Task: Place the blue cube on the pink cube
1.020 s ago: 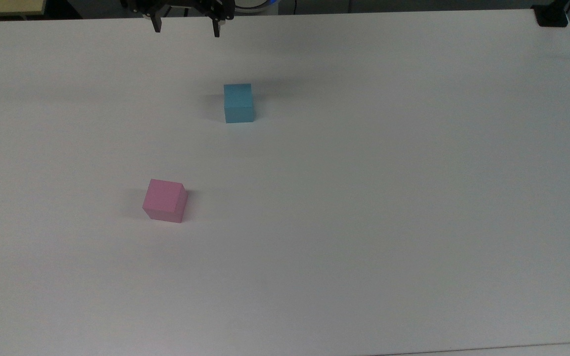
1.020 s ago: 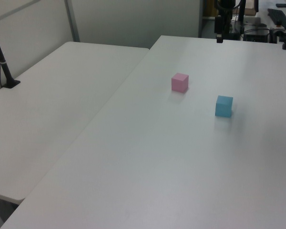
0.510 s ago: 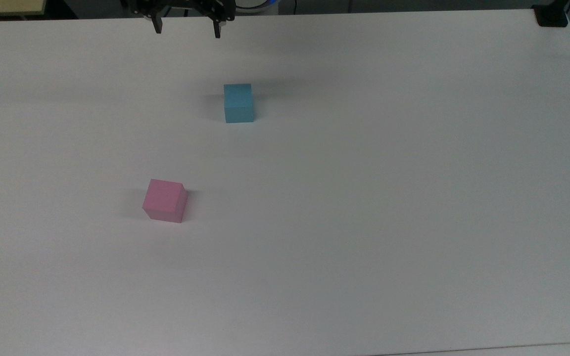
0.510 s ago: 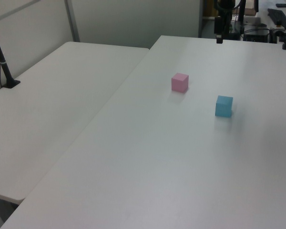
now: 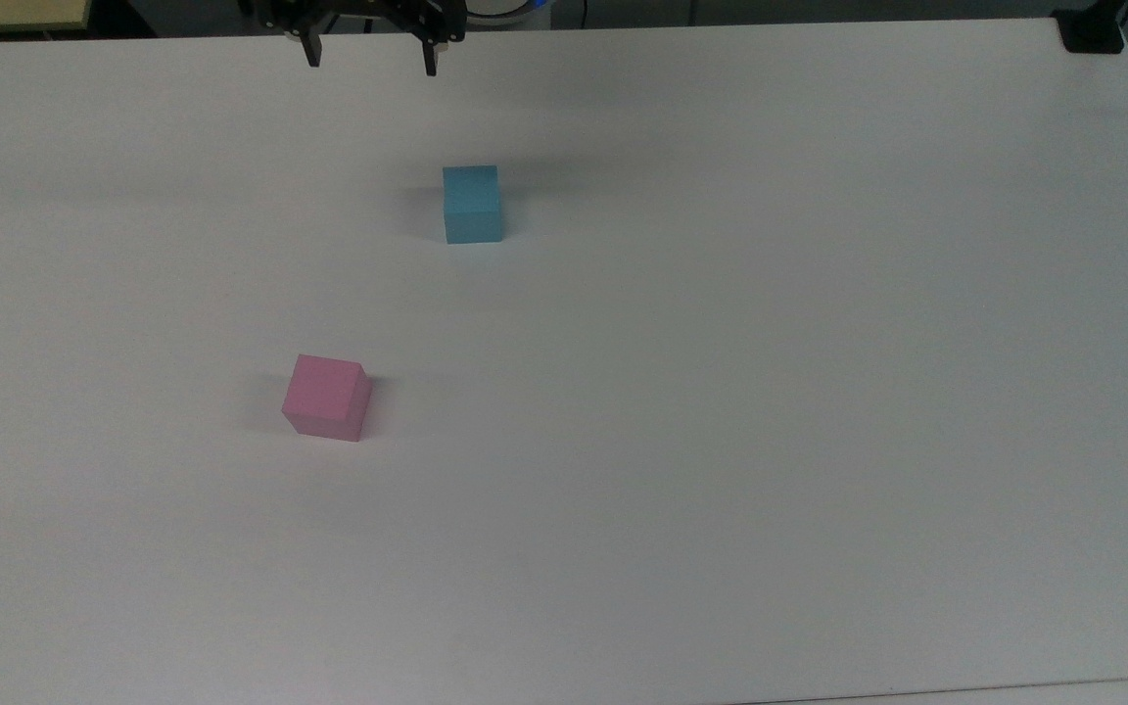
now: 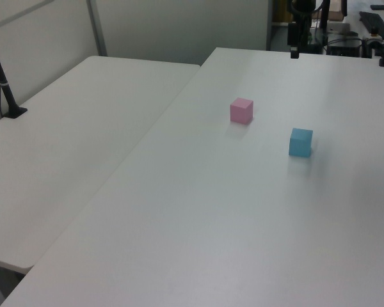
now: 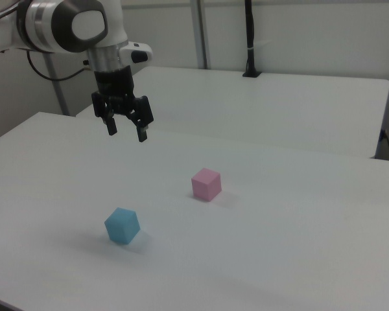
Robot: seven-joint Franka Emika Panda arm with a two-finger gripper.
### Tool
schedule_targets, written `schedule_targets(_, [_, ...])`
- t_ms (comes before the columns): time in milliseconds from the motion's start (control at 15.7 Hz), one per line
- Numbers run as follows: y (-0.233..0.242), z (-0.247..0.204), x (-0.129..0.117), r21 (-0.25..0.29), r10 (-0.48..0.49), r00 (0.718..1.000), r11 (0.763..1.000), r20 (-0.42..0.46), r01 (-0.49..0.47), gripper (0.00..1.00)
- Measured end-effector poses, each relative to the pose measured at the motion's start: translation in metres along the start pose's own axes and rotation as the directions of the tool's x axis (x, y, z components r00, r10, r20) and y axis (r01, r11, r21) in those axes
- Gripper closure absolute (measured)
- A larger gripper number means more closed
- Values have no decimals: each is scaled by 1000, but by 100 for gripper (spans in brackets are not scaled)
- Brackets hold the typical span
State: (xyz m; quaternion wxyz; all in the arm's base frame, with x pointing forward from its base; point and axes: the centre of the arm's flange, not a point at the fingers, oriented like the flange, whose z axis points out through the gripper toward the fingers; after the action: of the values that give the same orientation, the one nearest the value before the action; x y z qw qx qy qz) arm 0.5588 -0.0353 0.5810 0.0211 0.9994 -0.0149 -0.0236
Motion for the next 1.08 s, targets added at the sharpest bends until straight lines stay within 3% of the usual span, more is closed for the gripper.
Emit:
schedule_targets(510, [-26, 32, -1, 1, -50, 996, 999, 67, 50, 0])
schedule_targets(701, [-54, 75, -6, 1, -101, 989, 995, 109, 102, 0])
schedule_targets(893, [-62, 119, -9, -4, -120, 991, 993, 64, 120, 0])
schedule_targets(1084, [-61, 167, -18, -44, -144, 989, 988, 36, 145, 0])
